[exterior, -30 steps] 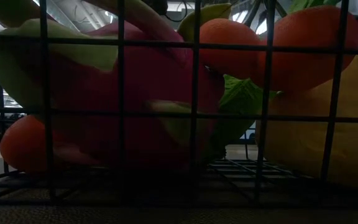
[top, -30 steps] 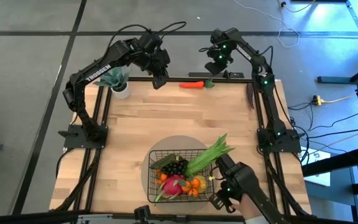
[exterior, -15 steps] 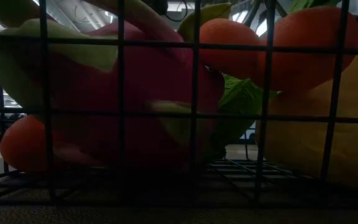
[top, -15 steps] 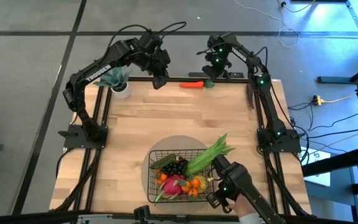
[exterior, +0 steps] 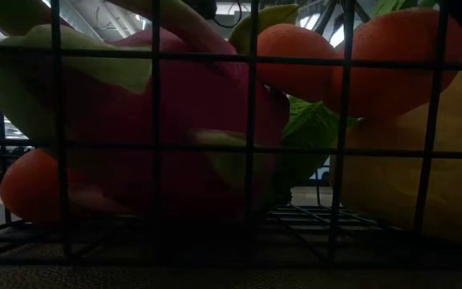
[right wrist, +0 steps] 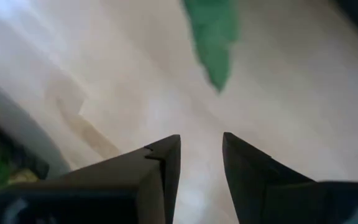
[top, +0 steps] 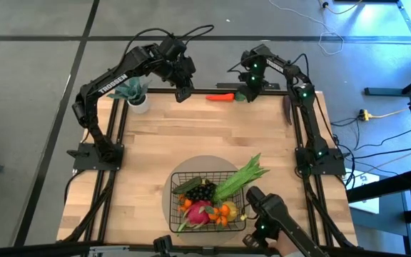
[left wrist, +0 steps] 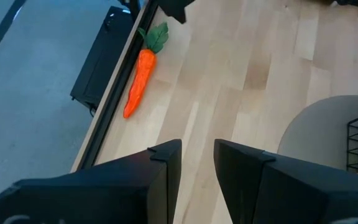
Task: Build produce basket
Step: Put the carrot into the black mesh basket
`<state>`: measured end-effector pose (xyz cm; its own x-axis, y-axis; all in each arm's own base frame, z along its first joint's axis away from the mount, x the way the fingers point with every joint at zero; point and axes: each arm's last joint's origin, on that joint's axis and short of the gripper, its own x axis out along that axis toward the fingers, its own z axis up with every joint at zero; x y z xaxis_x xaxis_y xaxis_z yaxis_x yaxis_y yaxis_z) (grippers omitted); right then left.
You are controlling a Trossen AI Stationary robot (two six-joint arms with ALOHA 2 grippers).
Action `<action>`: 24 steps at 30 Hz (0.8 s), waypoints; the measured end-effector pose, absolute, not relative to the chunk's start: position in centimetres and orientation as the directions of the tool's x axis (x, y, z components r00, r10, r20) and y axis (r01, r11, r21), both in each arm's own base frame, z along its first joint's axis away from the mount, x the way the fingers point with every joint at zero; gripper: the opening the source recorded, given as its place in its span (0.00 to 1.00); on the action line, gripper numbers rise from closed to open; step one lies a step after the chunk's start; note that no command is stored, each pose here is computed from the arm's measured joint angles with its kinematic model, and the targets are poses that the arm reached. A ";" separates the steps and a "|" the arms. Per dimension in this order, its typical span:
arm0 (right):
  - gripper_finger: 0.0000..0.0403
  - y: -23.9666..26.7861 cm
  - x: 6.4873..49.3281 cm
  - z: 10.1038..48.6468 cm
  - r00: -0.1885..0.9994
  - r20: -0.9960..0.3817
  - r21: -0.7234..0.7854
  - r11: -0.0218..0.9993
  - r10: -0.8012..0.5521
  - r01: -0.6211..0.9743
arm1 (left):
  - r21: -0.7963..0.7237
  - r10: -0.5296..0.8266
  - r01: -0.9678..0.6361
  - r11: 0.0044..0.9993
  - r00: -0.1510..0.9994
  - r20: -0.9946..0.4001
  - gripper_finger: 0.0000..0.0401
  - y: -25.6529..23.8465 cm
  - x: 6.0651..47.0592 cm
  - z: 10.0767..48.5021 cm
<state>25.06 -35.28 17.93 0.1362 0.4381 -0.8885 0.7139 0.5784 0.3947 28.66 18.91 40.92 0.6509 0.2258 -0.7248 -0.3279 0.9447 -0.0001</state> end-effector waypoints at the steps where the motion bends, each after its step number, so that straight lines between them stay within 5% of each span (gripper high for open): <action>1: 0.27 -35.0 25.1 17.8 0.140 -0.882 0.409 0.584 0.450 0.702 | 0.000 0.226 -0.328 0.945 0.651 -0.725 0.21 18.9 28.6 40.9; 24: 0.27 -36.6 25.8 19.1 0.208 -0.937 0.341 0.620 0.279 0.707 | 0.000 0.226 -0.328 0.945 0.652 -0.724 0.21 18.9 28.6 41.0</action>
<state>25.77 -36.64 19.08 0.2083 0.2790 -0.9374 0.7066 0.6198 0.3414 28.64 18.89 40.95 0.6516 0.2263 -0.7240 -0.3284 0.9445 -0.0003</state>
